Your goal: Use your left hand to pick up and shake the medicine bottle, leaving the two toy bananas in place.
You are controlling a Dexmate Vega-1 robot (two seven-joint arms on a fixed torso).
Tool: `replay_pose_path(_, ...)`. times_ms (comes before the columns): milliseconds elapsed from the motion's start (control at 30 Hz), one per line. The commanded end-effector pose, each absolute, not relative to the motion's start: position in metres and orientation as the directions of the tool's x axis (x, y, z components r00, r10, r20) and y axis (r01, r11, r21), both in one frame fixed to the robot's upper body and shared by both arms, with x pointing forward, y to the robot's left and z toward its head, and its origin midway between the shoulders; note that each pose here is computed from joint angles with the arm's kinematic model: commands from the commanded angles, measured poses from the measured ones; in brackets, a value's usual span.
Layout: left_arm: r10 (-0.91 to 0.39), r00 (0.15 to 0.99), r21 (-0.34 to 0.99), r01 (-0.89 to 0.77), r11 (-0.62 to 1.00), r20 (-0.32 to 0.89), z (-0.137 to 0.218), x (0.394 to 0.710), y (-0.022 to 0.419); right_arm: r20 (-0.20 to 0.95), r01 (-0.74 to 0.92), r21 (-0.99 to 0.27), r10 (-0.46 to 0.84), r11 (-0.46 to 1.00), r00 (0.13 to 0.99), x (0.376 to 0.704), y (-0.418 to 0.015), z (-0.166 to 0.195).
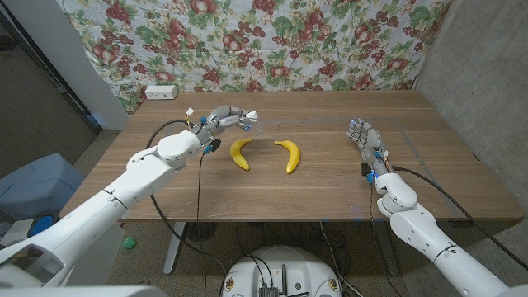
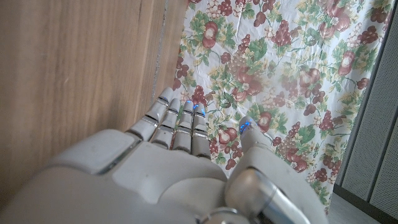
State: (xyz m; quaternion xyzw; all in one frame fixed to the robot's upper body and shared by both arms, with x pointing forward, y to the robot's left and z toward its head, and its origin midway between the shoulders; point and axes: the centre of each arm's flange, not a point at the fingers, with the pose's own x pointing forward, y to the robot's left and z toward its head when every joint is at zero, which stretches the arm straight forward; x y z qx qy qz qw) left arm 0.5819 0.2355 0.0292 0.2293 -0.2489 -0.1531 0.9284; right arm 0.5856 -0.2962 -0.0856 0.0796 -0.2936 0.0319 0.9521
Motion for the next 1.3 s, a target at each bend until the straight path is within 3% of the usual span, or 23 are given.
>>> replay_pose_path(33, -0.415, 0.831, 0.533, 0.176, 0.828, 0.371, 0.034, 0.581, 0.238, 0.568, -0.107, 0.136, 0.011, 0.985, 0.823, 0.585, -0.296, -0.085)
replay_pose_path(633, -0.183, 0.689, 0.221, 0.034, 0.975, 0.701, 0.016, 0.566, 0.251, 0.568, -0.106, 0.141, 0.008, 0.984, 0.823, 0.585, -0.296, -0.086)
replay_pose_path(1067, -0.036, 0.623, 0.06, -0.018, 0.998, 0.782, 0.006, 0.56, 0.254, 0.569, -0.109, 0.132, 0.015, 0.985, 0.822, 0.587, -0.295, -0.083)
replay_pose_path(1300, -0.037, 0.628, 0.064, -0.021, 0.998, 0.778, 0.007, 0.561, 0.253, 0.569, -0.107, 0.13, 0.014, 0.986, 0.822, 0.587, -0.295, -0.083)
